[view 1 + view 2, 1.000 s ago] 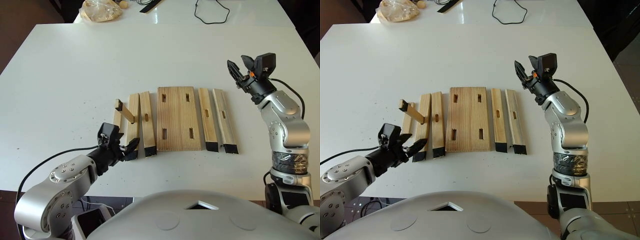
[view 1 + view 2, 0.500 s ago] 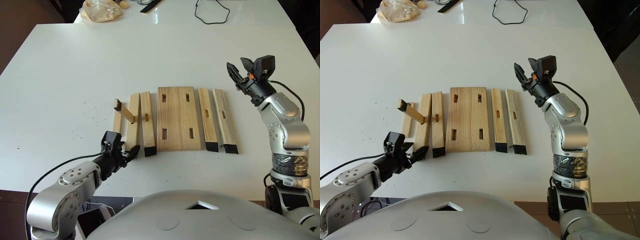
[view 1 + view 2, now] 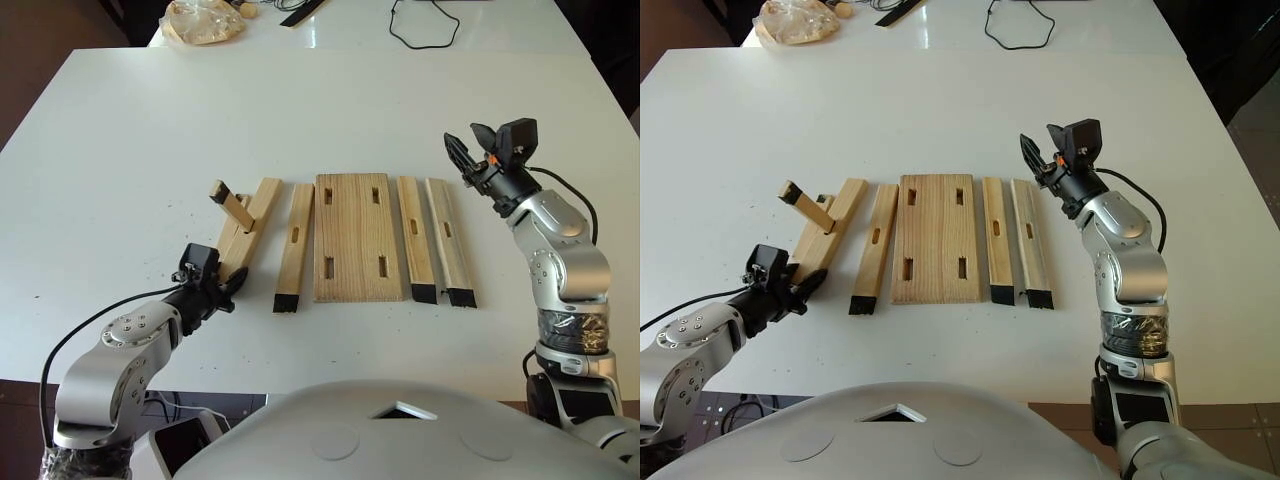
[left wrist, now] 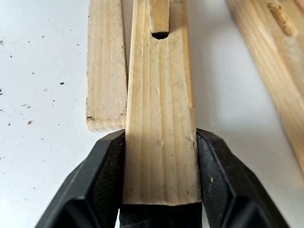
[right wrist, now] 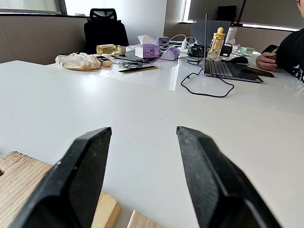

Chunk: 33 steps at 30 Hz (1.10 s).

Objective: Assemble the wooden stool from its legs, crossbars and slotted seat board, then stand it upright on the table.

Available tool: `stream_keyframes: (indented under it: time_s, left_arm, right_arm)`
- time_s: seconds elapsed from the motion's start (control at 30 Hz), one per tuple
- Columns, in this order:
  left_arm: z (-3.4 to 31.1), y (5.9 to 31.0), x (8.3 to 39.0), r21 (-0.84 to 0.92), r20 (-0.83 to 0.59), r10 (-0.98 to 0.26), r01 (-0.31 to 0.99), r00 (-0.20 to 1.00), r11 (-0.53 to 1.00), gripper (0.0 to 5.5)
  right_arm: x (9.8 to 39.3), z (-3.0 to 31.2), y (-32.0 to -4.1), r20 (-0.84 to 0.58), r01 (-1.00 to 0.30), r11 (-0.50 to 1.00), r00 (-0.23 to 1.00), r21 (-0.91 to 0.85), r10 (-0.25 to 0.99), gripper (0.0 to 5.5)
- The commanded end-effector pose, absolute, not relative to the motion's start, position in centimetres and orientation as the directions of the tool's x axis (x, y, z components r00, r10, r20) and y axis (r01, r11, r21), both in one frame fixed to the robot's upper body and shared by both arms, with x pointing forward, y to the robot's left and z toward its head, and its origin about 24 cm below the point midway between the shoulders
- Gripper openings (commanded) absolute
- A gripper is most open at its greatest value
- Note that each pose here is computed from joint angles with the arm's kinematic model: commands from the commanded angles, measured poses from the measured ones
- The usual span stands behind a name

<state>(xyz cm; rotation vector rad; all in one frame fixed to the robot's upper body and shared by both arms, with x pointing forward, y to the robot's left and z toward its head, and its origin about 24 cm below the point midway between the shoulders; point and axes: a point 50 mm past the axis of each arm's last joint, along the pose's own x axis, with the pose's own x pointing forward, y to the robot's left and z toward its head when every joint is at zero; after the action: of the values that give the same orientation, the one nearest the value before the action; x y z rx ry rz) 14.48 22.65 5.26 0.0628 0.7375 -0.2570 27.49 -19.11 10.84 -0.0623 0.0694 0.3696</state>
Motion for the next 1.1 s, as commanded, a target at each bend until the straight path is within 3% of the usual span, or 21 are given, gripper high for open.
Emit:
stream_keyframes:
  time_s: [0.03,0.27,0.5,0.7,0.87,1.03,1.1]
  left_arm:
    - [3.1,23.0,13.3,-0.081,-0.737,-0.197,0.205,0.646,0.975,2.03]
    - [6.0,21.0,15.2,-0.171,-0.555,-0.386,0.353,0.737,0.92,2.03]
    - [7.1,22.2,16.5,-0.124,-0.518,-0.36,0.348,0.776,0.929,2.03]
    - [11.2,22.4,19.4,-0.082,-0.3,-0.385,0.379,0.873,0.922,2.03]
    - [17.9,20.7,21.9,0.04,-0.002,-0.556,0.556,0.831,0.83,2.03]
    - [22.4,17.9,22.6,0.039,0.194,-0.742,0.751,0.642,0.659,2.03]
    - [23.3,17.1,22.2,0.04,0.224,-0.807,0.822,0.546,0.567,2.03]
  right_arm:
    - [27.8,11.2,-19.2,-0.071,-0.369,0.927,0.928,-0.061,0.365,2.53]
    - [28.1,11.4,-19.3,-0.065,-0.365,0.928,0.93,-0.067,0.361,2.53]
    - [28.1,11.4,-19.2,-0.055,-0.358,0.932,0.933,-0.063,0.355,2.53]
    - [28.5,13.0,-18.7,0.033,-0.413,0.91,0.91,-0.023,0.414,2.53]
    - [27.1,17.0,-17.8,0.186,-0.663,0.748,0.739,0.034,0.647,2.53]
    - [26.0,20.2,-17.8,0.242,-0.879,0.473,0.473,0.059,0.847,2.53]
    - [25.6,21.2,-17.9,0.239,-0.933,0.352,0.359,0.071,0.902,2.83]
